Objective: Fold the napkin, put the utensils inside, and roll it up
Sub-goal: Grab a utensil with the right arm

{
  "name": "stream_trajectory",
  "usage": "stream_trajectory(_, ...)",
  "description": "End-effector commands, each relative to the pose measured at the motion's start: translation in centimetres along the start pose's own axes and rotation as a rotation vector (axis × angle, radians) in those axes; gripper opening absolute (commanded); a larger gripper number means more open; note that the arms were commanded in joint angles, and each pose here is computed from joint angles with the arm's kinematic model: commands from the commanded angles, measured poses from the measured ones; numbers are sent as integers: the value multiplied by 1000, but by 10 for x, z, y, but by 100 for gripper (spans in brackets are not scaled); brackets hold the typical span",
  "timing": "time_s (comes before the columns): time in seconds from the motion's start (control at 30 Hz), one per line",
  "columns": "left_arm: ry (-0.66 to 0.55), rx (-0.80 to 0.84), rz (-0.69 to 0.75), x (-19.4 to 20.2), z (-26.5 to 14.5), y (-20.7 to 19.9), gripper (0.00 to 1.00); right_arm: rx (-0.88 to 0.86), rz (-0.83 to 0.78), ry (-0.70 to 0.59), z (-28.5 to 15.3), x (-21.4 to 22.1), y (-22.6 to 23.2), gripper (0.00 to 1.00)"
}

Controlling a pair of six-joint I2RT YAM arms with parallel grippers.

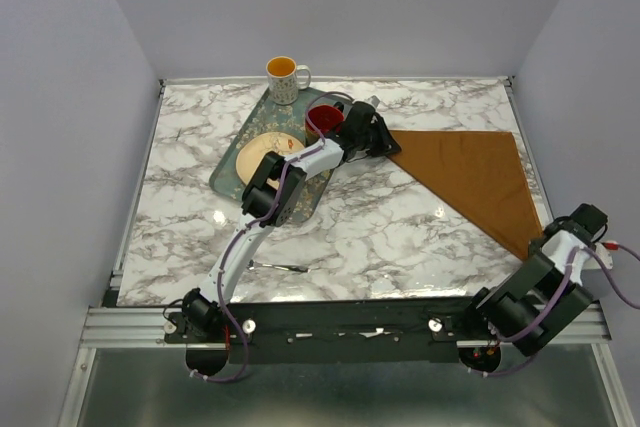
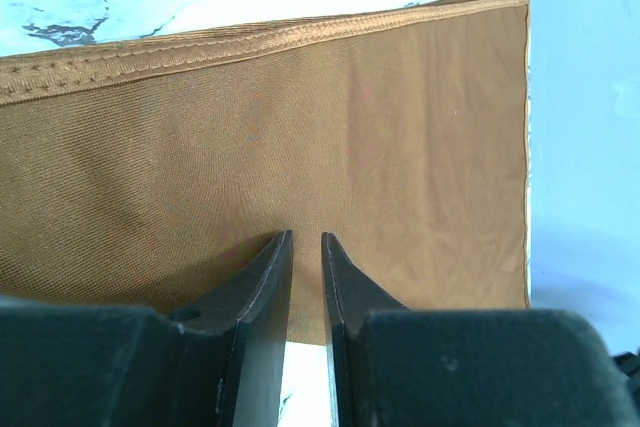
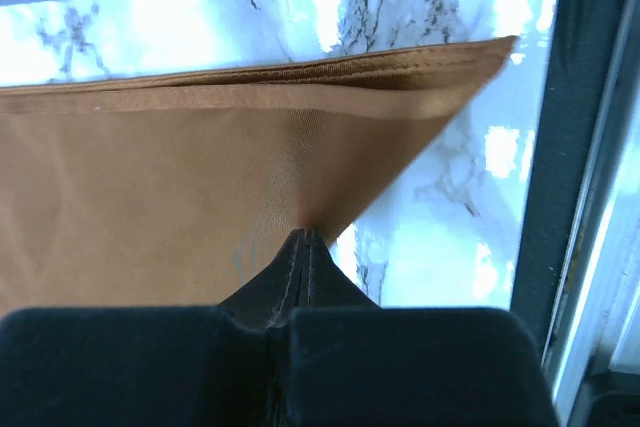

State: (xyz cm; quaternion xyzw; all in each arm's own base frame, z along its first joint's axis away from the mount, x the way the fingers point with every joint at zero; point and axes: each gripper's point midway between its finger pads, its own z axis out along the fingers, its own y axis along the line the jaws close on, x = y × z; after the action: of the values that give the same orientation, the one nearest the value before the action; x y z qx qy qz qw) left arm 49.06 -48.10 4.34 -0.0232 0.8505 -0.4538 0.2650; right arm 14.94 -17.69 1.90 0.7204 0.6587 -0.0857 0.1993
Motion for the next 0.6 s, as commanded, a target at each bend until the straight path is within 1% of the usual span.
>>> stream_trajectory(0.0, -3, -12, 24, -1, 1, 1, 27, 28, 31, -98, -9, -8, -17, 1)
stream_trajectory(0.17, -2, -13, -7, 0, 3, 5, 26, 120, 51, -134, -10, -19, -29, 1)
stream_trajectory(0.27, -4, -3, -21, -1, 5, 1, 26, 160, 78, -132, -8, -20, -35, 1)
stream_trajectory(0.43, -4, 3, -31, -1, 4, 2, 26, 259, 136, -77, 7, -26, -53, 1)
stream_trajectory(0.57, 8, 10, -35, 3, 5, 3, 26, 232, 91, -58, 6, -29, -48, 1)
